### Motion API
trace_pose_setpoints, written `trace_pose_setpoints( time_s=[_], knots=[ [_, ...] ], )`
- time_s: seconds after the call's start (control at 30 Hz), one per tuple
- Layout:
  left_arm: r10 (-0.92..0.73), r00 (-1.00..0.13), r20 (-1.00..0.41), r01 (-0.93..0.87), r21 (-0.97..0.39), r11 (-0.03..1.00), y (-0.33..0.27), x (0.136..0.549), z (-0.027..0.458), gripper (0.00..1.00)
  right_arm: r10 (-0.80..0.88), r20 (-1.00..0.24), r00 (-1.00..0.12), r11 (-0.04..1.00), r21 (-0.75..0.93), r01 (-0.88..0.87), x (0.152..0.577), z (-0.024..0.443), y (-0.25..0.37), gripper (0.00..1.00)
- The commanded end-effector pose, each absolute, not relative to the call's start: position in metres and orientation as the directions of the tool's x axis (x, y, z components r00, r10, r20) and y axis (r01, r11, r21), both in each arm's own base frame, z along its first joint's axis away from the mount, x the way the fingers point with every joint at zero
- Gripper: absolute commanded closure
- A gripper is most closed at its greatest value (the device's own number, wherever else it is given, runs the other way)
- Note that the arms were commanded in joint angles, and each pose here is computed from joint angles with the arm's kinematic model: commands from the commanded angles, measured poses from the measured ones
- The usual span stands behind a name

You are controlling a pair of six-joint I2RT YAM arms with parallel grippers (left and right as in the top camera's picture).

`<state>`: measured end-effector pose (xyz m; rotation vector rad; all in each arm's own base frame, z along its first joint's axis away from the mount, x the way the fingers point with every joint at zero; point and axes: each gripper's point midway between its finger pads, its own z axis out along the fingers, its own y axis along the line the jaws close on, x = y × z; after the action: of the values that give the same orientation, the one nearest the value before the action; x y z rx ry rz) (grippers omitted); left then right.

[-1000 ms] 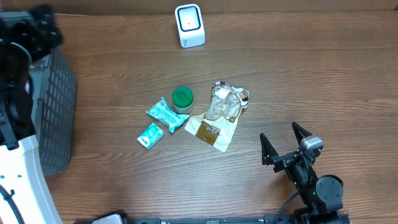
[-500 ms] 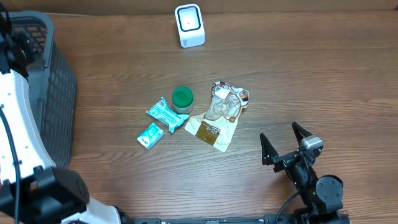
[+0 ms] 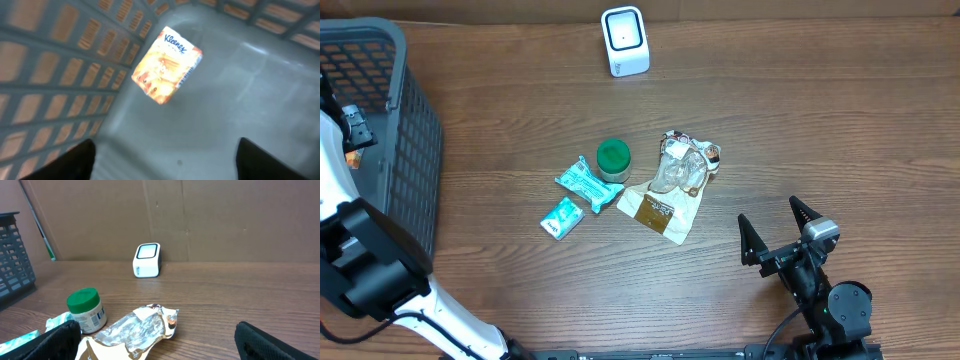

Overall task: Scan the item barcode
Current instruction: 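Reach into the basket and grasp the orange Kleenex tissue pack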

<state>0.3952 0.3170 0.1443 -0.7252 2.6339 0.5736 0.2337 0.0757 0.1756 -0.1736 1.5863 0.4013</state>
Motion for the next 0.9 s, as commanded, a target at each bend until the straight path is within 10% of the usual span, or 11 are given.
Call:
trace_pose_setpoints(
  time_s=[0.0, 0.87],
  knots=[
    [-0.360, -0.844, -0.398, -0.481, 0.263, 0.836, 0.319, 0.407, 0.118, 0.19, 0.138, -0.988, -0.064, 0.920, 0.152, -0.362, 0.233, 0.173, 0.078, 0.00],
    [-0.281, -0.902, -0.327, -0.399, 0.385, 0.832, 0.351, 0.424, 0.034, 0.45, 0.138, -0.988, -0.064, 0.920, 0.152, -0.362, 0.233, 0.173, 0.078, 0.00]
  ],
)
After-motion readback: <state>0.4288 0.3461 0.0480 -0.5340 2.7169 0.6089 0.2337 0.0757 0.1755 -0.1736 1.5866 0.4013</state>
